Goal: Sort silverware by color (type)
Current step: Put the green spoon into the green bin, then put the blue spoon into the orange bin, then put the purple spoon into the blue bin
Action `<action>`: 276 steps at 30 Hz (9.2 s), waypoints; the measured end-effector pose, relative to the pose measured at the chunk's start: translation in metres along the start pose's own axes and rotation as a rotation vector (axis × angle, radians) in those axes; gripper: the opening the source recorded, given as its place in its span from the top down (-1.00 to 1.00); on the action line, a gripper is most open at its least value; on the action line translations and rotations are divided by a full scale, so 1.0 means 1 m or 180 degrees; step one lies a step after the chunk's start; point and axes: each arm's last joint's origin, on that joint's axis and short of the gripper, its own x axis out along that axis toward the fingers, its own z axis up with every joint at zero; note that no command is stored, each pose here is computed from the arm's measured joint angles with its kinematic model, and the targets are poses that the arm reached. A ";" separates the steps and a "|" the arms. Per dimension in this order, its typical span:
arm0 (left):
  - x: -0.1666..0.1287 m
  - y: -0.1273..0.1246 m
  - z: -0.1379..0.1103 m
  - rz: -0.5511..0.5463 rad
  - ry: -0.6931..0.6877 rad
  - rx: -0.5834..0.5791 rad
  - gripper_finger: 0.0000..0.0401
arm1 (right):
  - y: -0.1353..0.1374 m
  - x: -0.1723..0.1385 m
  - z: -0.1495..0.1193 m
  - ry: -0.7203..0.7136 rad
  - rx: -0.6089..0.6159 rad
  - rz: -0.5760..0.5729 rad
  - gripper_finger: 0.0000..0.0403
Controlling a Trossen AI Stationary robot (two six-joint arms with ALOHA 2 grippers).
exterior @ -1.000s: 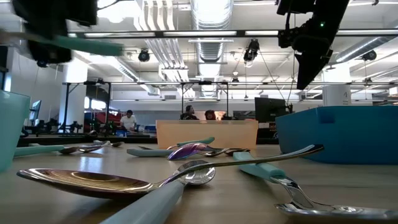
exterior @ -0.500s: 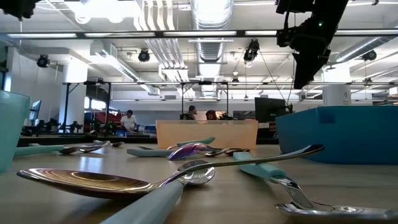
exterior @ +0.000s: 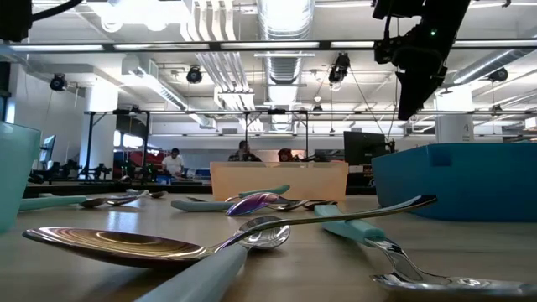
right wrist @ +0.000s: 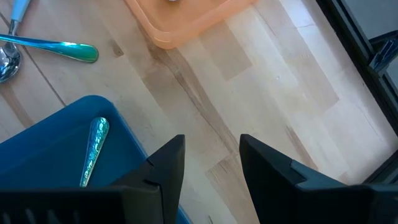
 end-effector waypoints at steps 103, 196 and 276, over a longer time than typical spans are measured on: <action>-0.147 0.245 0.224 0.2307 -0.0440 0.1240 0.49 | 0.001 0.000 0.003 -0.0106 0.0030 0.0027 0.28; -0.223 0.130 0.224 0.1540 -0.2583 0.0659 0.90 | 0.002 0.000 0.005 -0.0168 0.0049 0.0049 0.28; -0.018 0.128 0.078 0.1803 -0.1112 -0.0121 0.50 | 0.003 0.000 0.008 -0.0257 0.0078 0.0080 0.28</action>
